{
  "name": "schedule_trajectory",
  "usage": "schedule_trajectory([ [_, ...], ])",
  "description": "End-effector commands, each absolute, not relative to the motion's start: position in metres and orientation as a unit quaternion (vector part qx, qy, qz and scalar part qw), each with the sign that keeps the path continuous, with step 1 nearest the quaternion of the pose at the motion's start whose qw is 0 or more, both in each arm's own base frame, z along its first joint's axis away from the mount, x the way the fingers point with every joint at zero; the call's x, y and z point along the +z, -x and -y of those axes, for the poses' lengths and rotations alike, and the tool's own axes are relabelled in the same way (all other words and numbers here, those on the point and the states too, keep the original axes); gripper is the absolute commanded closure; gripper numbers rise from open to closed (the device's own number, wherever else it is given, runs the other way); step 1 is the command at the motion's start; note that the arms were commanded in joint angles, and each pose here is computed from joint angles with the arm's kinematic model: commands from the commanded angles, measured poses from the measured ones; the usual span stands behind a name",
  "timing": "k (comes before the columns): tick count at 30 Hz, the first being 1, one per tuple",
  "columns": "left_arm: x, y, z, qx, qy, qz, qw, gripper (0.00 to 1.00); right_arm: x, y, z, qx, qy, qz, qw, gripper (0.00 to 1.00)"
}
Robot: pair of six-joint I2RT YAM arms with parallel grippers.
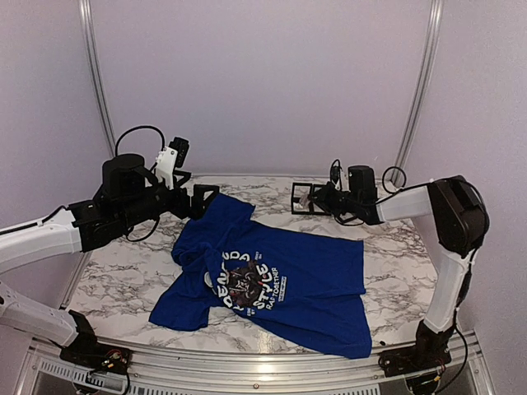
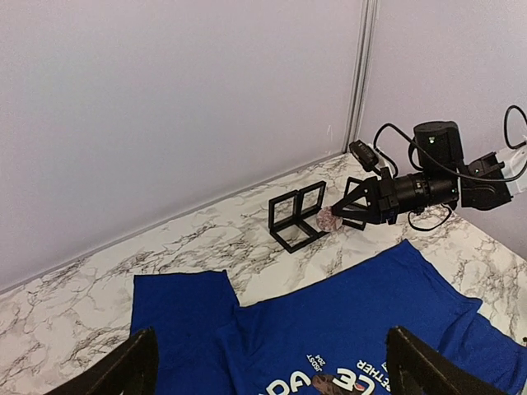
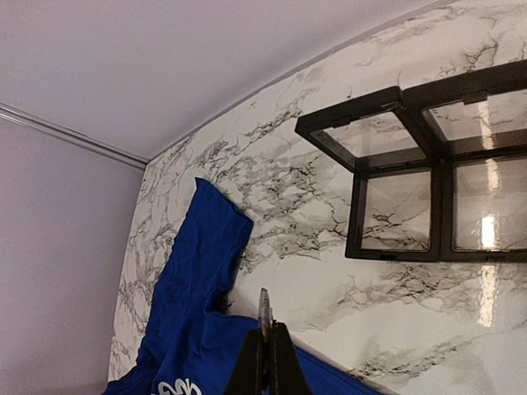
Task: Remove the brooch from the garment
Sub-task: Place the brooch in the brooch box.
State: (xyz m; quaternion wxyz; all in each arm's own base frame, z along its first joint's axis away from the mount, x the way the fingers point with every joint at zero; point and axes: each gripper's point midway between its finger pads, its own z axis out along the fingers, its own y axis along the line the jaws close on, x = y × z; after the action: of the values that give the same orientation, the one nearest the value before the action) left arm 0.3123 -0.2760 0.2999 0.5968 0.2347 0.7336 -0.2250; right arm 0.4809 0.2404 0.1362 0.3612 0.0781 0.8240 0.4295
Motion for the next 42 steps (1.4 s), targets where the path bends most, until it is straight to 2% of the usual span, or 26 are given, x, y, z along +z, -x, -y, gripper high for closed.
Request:
schedule_trajectory([
  [1, 0.308, -0.310, 0.279, -0.251, -0.224, -0.734, 0.590, 0.01, 0.144, -0.513, -0.237, 0.430, -0.063, -0.810, 0.392, 1.00],
  [14, 0.313, -0.306, 0.272, -0.243, -0.222, -0.740, 0.587, 0.01, 0.096, -0.558, -0.231, 0.425, -0.086, -0.818, 0.377, 1.00],
  [31, 0.306, -0.305, 0.276, -0.251, -0.227, -0.743, 0.577, 0.01, 0.062, -0.568, -0.235, 0.426, -0.102, -0.826, 0.353, 1.00],
  [42, 0.301, -0.305, 0.279, -0.254, -0.229, -0.745, 0.572, 0.01, 0.061, -0.570, -0.238, 0.433, -0.104, -0.823, 0.352, 1.00],
])
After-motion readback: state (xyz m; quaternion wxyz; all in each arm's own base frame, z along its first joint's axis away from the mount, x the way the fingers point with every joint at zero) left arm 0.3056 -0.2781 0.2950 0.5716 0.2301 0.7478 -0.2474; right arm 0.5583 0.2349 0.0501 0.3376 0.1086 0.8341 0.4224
